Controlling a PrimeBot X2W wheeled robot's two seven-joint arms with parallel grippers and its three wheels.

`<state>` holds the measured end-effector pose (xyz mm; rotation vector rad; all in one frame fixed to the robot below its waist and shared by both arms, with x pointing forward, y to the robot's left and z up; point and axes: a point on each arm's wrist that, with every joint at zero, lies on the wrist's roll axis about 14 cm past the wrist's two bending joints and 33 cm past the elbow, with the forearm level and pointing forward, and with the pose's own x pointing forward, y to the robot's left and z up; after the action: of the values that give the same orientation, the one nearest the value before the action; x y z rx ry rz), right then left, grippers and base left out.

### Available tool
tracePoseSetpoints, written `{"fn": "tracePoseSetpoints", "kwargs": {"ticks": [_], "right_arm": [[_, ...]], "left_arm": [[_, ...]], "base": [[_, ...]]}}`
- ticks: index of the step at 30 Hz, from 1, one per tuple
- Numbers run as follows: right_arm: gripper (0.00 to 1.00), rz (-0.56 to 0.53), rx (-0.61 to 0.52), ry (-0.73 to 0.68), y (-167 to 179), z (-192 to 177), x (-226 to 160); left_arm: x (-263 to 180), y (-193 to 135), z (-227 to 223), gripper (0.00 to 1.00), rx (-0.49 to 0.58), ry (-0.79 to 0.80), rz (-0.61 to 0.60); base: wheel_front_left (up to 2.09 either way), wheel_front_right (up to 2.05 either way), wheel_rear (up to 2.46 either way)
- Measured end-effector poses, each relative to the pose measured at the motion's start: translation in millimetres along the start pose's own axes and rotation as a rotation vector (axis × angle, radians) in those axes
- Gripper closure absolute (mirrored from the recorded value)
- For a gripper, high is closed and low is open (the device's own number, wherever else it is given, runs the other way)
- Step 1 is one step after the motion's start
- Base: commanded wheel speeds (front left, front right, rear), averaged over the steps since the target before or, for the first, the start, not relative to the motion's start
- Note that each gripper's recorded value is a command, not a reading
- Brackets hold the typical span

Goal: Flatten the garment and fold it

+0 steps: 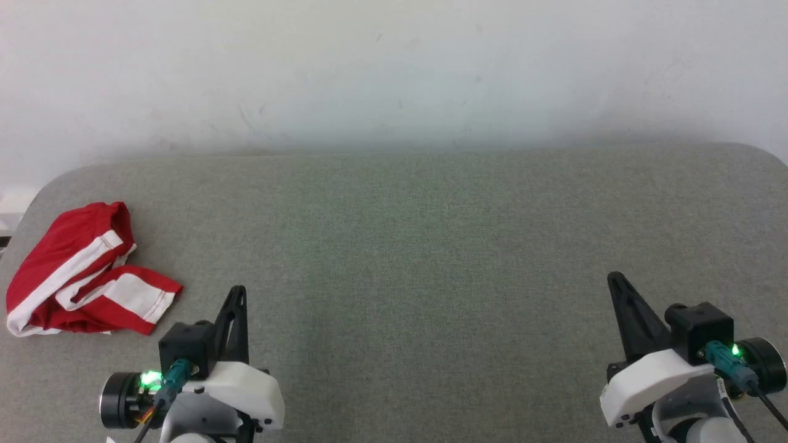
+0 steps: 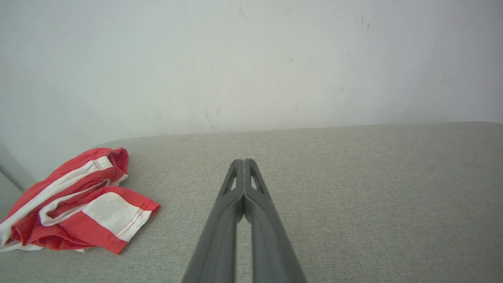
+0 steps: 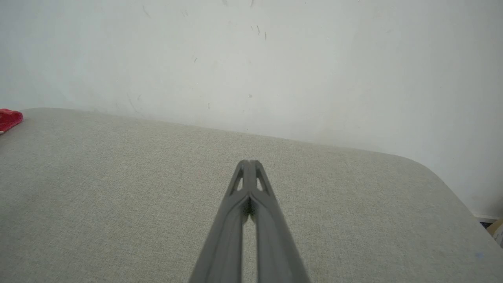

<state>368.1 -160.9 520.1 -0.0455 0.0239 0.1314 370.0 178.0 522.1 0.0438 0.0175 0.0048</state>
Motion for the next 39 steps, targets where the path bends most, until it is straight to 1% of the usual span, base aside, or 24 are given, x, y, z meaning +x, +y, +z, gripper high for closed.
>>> {"fn": "tracePoseSetpoints", "kwargs": {"ticks": [15, 16, 39], "right_arm": [[1.00, 0.000, 0.000, 0.000, 0.0, 0.0, 0.0], [0.00, 0.000, 0.000, 0.001, 0.0, -0.2, -0.1], [0.00, -0.018, 0.012, -0.027, -6.6, 1.8, -0.4]], "left_arm": [[0.0, 0.0, 0.0, 1.00, 0.000, 0.000, 0.000], [0.0, -0.1, -0.1, 0.00, 0.000, 0.000, 0.000], [-1.2, -3.4, -2.1, 0.00, -0.021, -0.014, -0.002]], "base": [[0.00, 0.00, 0.00], [0.00, 0.00, 0.00], [0.00, 0.00, 0.00]]}}
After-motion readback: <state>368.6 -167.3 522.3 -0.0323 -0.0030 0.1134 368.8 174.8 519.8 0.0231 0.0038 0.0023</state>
